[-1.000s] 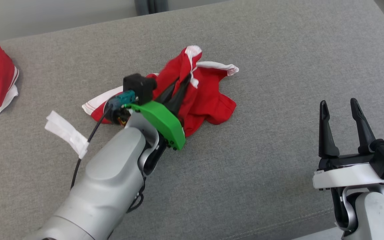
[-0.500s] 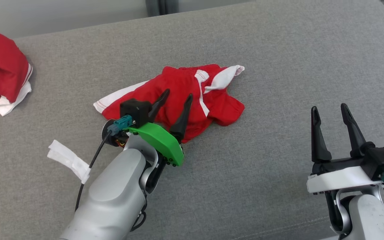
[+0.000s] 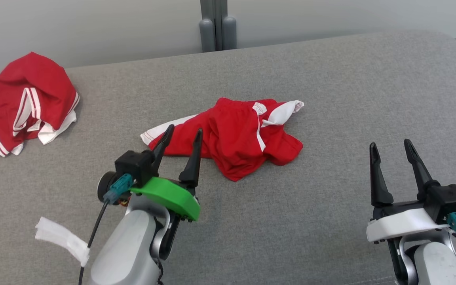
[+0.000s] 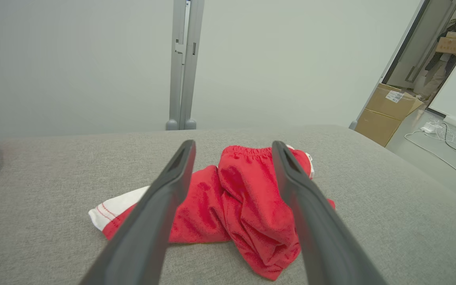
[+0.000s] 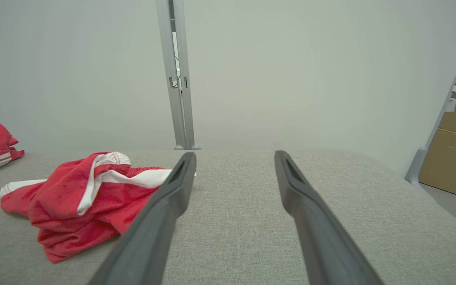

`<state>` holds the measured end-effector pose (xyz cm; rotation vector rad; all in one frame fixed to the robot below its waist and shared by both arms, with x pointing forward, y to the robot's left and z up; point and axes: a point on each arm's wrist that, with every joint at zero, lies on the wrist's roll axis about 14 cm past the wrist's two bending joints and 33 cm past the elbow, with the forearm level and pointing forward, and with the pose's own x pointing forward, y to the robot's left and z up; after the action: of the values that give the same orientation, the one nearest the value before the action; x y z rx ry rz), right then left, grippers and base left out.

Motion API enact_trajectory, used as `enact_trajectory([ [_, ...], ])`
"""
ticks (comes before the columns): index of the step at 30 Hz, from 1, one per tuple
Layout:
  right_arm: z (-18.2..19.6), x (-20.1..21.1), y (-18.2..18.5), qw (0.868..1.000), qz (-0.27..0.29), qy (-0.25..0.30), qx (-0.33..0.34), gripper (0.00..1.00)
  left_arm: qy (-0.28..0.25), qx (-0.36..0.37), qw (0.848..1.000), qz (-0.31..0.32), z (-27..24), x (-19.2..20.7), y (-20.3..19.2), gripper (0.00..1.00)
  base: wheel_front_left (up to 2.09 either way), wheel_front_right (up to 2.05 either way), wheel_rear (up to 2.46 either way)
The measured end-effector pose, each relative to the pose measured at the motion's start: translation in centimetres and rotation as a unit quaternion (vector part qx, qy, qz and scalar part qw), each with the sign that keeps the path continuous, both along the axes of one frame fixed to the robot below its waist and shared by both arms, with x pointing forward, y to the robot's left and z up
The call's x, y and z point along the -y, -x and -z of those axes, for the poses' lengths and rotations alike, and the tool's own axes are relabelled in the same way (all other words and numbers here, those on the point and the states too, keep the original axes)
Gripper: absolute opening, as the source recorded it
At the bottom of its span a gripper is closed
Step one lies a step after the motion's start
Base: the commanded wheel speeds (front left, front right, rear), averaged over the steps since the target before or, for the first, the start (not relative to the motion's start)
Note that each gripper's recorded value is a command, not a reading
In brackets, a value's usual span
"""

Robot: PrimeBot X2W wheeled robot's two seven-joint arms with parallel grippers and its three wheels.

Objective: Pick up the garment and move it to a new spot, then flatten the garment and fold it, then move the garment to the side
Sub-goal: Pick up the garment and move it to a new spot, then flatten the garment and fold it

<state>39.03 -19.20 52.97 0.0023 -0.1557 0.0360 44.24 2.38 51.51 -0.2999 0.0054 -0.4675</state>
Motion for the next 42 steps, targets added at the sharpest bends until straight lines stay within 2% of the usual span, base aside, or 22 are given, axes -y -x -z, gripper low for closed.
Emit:
enact_trajectory([
  [10,0.4,-0.9,1.7,1.0,-0.014,-0.015,-0.007,1.0,-0.015,-0.015,0.992,-0.123,2.2,-7.6,4.7,1.0,0.0,0.0,0.0],
  [15,1.1,-1.5,2.2,0.999,-0.022,-0.026,-0.016,1.0,-0.025,-0.019,0.986,-0.163,2.8,-10.1,6.6,1.0,0.0,0.0,0.0],
  [24,2.2,-2.4,2.7,0.998,-0.034,-0.047,-0.035,1.0,-0.02,-0.031,0.983,-0.177,3.5,-10.8,8.3,1.0,0.0,0.0,0.0],
  [42,2.8,-2.5,2.8,0.997,-0.034,-0.048,-0.044,1.0,-0.016,-0.042,0.984,-0.175,4.1,-10.5,8.3,1.0,0.0,0.0,0.0],
])
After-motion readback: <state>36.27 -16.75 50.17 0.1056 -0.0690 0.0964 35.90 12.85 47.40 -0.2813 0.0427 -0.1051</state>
